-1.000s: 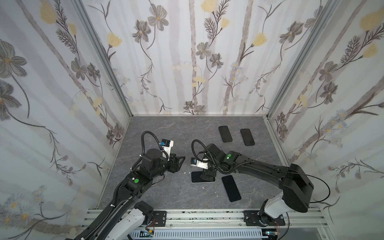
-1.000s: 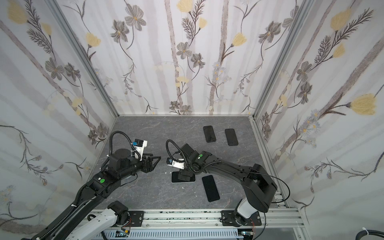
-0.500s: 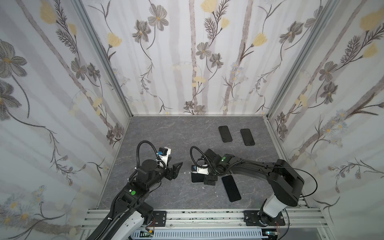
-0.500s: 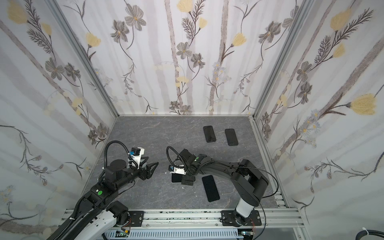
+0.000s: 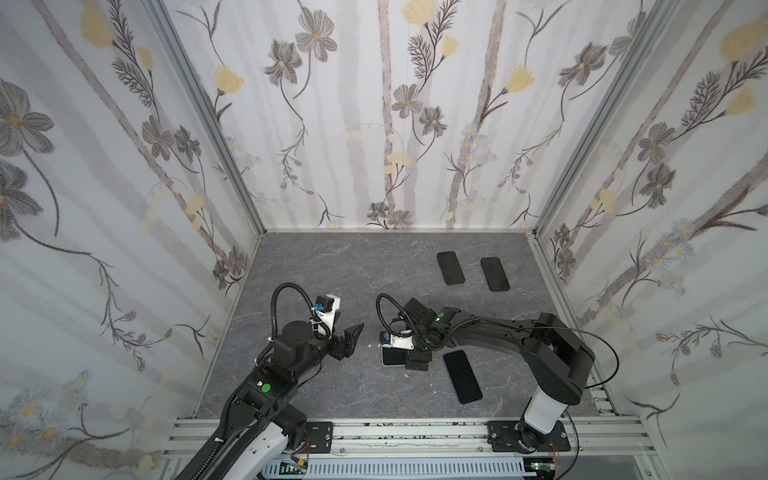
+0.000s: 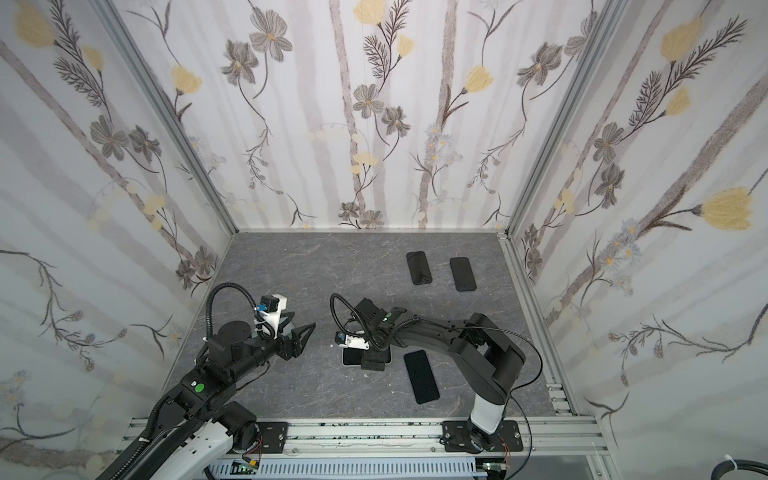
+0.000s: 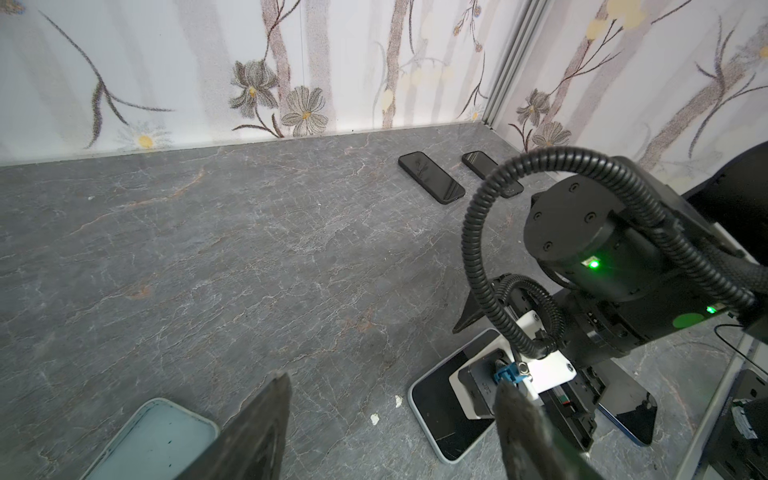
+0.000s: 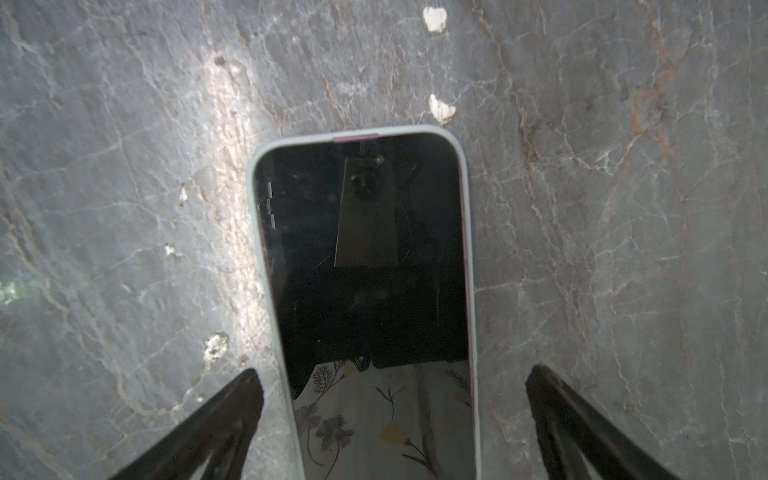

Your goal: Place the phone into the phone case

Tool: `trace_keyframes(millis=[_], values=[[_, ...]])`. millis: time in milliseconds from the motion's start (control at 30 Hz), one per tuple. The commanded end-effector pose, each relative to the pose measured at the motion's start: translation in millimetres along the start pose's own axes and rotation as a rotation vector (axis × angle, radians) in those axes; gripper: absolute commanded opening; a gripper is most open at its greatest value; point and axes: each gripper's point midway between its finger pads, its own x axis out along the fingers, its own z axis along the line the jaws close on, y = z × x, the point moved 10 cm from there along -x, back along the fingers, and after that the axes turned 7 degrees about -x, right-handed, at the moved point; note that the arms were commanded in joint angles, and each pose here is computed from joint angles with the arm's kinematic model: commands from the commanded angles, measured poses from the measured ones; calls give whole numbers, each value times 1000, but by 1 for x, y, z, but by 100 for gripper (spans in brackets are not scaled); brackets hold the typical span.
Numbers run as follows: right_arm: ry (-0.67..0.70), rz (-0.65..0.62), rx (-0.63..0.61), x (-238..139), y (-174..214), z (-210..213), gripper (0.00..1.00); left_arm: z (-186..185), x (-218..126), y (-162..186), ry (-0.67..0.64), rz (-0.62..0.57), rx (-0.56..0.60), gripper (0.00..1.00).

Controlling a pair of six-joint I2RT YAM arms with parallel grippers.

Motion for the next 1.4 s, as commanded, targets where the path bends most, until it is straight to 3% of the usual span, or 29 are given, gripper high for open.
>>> trace_keyframes(millis=[0, 267, 600, 967, 1233, 1367], values=[[-38, 3, -23, 4, -1, 2, 100, -1, 0, -4, 10, -36, 10, 77], [-79, 36, -30, 14, 1, 2, 100, -1, 0, -3, 12, -34, 11, 77], [-24, 108, 35, 14, 13, -9, 89, 0, 1, -3, -1, -36, 13, 77], [3, 74, 155, 1, 21, -28, 82, 0, 2, -2, -2, -34, 12, 77], [55, 85, 380, 6, 34, -73, 82, 1, 1, -3, -10, -39, 12, 78], [43, 110, 409, 15, 35, -81, 82, 2, 1, -3, -18, -39, 13, 78]])
